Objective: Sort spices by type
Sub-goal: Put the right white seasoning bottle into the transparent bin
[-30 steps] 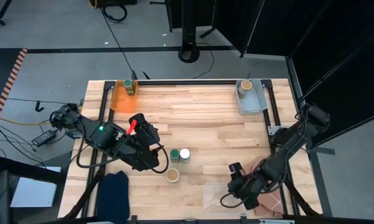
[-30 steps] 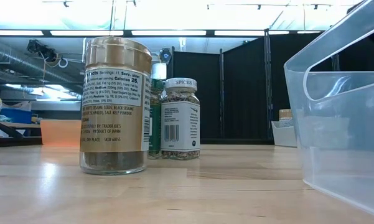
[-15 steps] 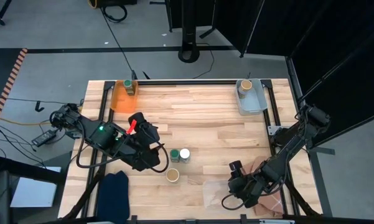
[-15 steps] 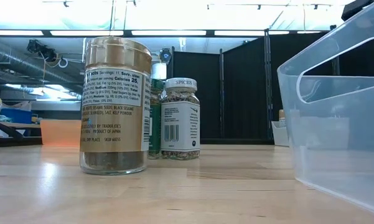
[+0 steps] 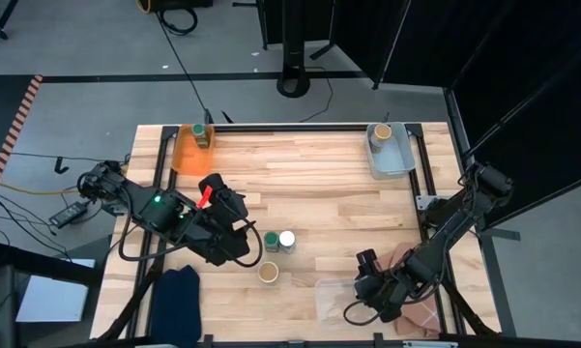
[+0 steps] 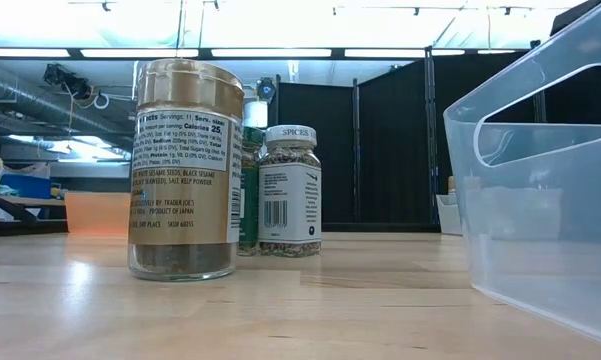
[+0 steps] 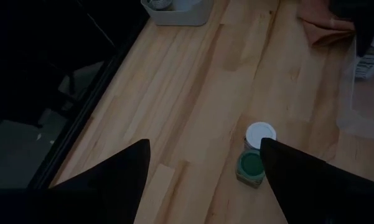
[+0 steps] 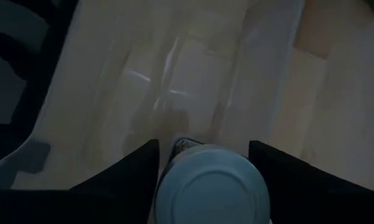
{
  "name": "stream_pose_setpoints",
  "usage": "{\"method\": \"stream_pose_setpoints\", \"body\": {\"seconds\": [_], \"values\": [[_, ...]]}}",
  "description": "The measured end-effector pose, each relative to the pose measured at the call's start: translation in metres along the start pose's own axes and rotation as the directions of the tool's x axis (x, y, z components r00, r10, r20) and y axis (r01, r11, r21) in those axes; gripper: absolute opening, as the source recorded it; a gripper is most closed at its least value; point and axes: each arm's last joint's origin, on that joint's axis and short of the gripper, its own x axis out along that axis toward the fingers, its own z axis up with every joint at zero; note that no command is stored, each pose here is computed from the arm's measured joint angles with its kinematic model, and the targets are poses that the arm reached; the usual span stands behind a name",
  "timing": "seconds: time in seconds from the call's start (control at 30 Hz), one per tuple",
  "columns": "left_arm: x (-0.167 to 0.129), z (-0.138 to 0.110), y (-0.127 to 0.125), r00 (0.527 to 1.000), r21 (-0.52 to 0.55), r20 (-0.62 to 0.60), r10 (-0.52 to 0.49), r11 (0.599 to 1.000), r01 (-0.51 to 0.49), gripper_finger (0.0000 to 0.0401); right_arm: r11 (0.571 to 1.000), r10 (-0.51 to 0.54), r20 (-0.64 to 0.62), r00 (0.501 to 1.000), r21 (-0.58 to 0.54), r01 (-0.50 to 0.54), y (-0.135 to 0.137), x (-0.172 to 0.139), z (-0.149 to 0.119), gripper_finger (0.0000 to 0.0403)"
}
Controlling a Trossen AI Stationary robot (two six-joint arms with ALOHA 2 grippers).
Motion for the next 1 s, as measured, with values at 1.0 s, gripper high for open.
{"method": "stream_pose_setpoints", "body": {"seconds": [1.0], "values": [[0.0000, 0.0000, 0.0000, 1.000, 0.000, -0.001, 0.000, 1.000, 0.000, 0.0310, 0.999, 0.018, 0.018, 1.000, 0.028, -0.018, -0.0042, 0.0013, 0.0049, 0.0343]]}}
